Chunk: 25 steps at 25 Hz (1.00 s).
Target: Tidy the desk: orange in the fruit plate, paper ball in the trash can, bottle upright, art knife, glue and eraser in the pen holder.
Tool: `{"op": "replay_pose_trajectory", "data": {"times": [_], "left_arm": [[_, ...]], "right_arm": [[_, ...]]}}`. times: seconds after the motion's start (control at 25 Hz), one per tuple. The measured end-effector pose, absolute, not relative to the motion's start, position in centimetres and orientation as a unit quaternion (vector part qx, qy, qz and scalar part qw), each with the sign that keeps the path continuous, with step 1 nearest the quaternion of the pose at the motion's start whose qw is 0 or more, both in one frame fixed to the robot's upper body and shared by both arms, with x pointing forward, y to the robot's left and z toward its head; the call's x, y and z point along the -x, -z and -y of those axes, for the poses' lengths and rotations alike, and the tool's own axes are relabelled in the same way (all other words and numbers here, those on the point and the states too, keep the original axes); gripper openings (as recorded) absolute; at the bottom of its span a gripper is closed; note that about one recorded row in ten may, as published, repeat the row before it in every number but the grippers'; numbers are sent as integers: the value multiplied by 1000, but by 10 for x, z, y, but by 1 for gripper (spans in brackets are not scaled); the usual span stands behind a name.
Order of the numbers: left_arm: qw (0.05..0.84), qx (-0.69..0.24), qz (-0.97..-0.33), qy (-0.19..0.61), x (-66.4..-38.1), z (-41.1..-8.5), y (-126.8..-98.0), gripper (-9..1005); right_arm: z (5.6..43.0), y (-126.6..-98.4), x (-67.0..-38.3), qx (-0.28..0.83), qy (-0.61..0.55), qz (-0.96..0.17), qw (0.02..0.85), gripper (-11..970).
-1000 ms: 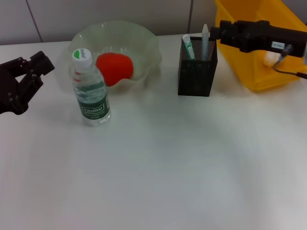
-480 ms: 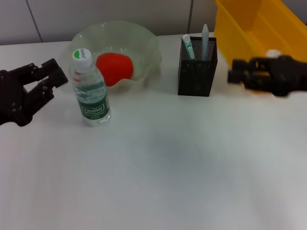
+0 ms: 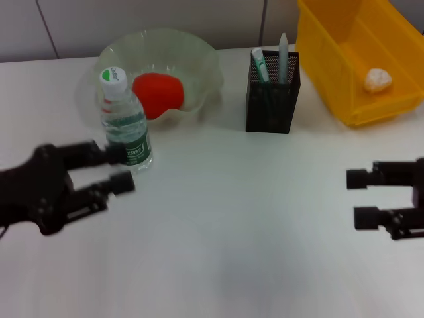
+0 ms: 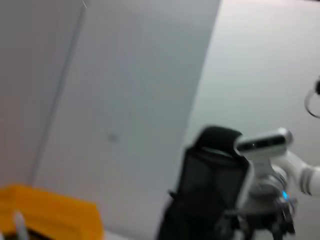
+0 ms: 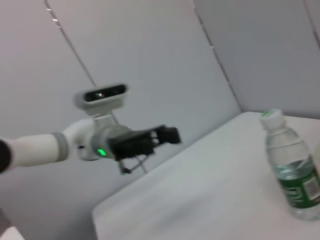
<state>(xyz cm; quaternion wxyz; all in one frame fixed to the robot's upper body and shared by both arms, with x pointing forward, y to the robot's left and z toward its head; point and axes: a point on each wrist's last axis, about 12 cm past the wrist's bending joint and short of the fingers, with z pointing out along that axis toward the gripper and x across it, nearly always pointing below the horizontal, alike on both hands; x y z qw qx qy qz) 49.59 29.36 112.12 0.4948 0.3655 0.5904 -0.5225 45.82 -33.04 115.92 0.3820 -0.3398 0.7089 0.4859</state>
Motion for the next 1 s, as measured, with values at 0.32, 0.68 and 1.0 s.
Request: {"op": "replay_pose_trajectory", "data": {"times": [0.32, 0.68, 1.0], "left_arm": [[432, -394, -613, 531, -500, -285, -1119, 478], [404, -425, -622, 519, -505, -272, -1112, 498], [395, -433, -621, 520, -510, -267, -1114, 499]], "right_arm": [[330, -1159, -449, 344, -506, -702, 364, 761], [324, -1162, -454, 357, -514, -695, 354, 761], [319, -1156, -459, 369, -506, -710, 323, 762]]}}
